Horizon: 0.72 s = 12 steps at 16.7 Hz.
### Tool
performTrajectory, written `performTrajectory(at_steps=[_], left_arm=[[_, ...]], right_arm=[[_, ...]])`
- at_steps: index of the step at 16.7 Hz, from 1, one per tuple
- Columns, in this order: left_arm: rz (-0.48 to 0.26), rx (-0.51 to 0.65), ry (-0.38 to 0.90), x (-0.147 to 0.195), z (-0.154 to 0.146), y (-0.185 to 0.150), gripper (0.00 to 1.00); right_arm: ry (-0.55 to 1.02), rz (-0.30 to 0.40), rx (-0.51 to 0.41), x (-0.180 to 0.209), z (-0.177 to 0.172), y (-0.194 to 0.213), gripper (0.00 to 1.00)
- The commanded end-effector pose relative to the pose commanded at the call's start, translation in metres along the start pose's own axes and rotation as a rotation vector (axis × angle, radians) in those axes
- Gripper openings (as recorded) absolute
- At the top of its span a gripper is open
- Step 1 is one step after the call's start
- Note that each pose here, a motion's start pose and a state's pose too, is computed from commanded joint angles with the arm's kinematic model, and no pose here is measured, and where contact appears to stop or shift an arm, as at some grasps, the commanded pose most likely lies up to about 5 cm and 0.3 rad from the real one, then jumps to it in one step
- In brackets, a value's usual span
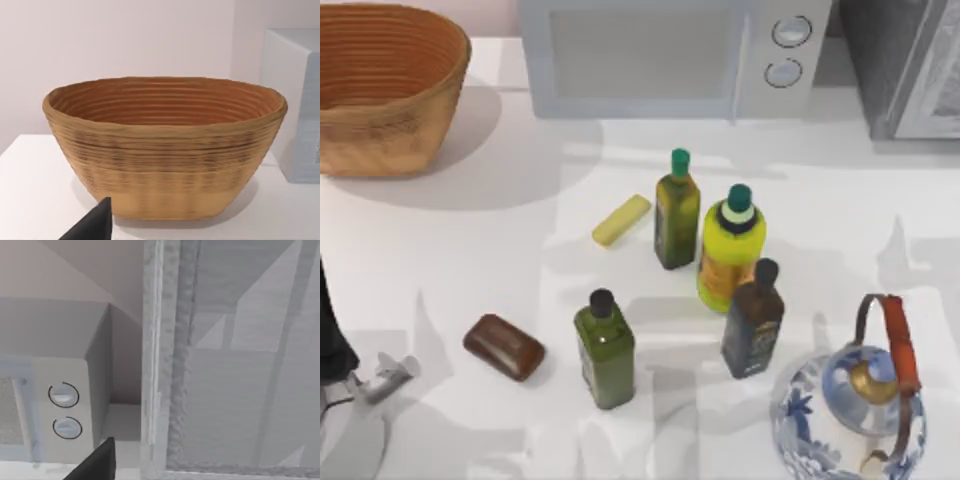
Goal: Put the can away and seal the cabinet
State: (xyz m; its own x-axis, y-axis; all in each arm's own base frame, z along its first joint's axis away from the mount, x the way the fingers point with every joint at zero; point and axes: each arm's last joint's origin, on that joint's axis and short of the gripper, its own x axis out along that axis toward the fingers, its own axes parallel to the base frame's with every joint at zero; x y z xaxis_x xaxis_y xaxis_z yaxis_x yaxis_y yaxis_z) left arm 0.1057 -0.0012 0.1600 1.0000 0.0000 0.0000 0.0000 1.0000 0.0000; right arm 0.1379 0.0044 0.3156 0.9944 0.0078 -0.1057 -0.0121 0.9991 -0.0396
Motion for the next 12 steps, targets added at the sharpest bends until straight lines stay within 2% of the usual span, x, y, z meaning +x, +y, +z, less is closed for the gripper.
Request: performTrajectory(at_steps=[3,6,9,12], left_arm=[[0.0,0.0,0.0,0.0,0.0,0.0,1.0],[0.0,0.0,0.0,0.0,0.0,0.0,1.0],[0.0,0.0,0.0,0.0,0.0,0.0,1.0],[0.0,0.0,0.0,0.0,0.0,0.0,1.0]], right_arm=[[-0.05,0.001,0.01,-0.017,-0.07,0.0,1.0],[-0.086,-0.002,0.024,-0.019,-0.122,0.001,1.0],[-0.103,-0.007,0.037,-0.017,-0.151,0.001,1.0],[-0.106,-0.01,0.04,-0.016,-0.158,0.001,1.0]])
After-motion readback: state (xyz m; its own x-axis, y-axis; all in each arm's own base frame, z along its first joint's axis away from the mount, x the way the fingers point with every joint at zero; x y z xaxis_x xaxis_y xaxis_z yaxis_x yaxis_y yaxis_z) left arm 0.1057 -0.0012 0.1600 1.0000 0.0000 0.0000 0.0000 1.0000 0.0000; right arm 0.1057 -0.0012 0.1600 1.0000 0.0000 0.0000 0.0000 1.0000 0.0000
